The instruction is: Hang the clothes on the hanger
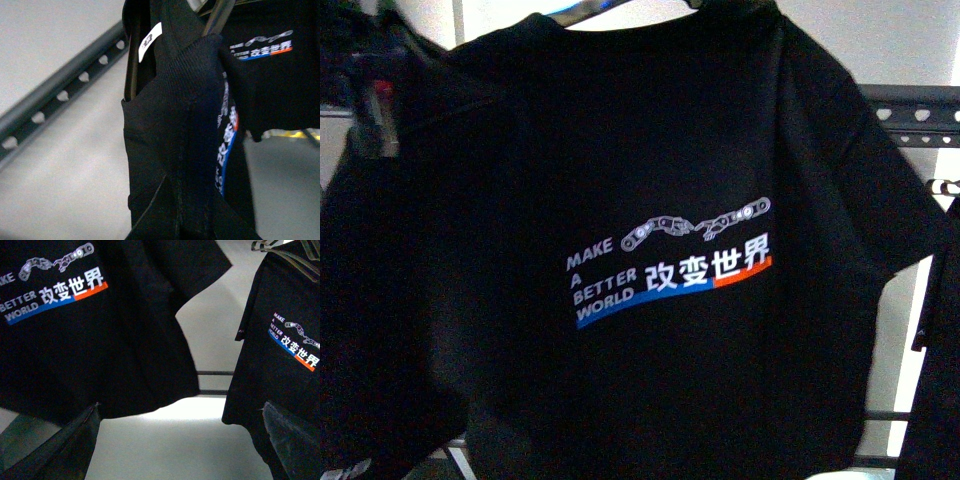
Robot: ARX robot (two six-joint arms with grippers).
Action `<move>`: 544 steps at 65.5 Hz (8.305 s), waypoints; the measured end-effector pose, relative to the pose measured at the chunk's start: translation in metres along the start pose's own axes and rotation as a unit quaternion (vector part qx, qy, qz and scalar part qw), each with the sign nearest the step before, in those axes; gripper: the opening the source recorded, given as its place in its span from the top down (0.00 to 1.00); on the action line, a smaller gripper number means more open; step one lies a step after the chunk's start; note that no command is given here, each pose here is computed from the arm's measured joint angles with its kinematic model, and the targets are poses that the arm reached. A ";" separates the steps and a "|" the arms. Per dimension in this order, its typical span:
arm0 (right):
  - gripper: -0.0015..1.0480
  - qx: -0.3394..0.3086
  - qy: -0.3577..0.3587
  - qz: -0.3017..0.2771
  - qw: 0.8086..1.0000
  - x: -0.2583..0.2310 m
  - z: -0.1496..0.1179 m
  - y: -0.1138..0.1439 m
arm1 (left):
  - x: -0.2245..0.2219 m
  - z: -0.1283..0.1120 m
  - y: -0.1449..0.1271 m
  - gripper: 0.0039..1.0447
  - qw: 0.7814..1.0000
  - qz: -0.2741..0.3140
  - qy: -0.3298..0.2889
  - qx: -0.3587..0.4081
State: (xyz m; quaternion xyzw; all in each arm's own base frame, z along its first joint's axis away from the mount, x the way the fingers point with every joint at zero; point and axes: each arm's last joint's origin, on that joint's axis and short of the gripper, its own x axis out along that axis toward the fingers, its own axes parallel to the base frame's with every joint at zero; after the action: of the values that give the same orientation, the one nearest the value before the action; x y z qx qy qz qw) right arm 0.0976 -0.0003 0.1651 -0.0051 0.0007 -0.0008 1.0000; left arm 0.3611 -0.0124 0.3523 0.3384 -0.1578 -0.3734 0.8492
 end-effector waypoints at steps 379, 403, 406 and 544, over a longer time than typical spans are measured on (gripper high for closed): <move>0.97 0.405 0.234 0.116 0.876 0.297 0.201 -0.135 | -0.142 -0.025 -0.212 0.97 0.847 0.374 0.160 -0.342; 0.97 0.511 0.209 0.074 0.830 0.340 0.197 -0.150 | -0.159 -0.020 -0.232 0.97 0.848 0.373 0.160 -0.342; 0.97 0.516 0.207 0.073 0.828 0.343 0.197 -0.150 | -0.160 -0.021 -0.235 0.97 0.848 0.374 0.158 -0.341; 0.98 0.006 0.002 0.000 1.000 0.000 0.022 0.000 | -0.182 -0.003 -0.252 0.06 0.851 0.378 0.146 -0.334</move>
State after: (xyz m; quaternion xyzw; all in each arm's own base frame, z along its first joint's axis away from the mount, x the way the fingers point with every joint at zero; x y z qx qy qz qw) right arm 0.0978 -0.0003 0.1870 0.0005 0.0022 -0.0010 1.0000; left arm 0.1076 -0.0002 0.1730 -0.0011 -0.0133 0.0000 0.9999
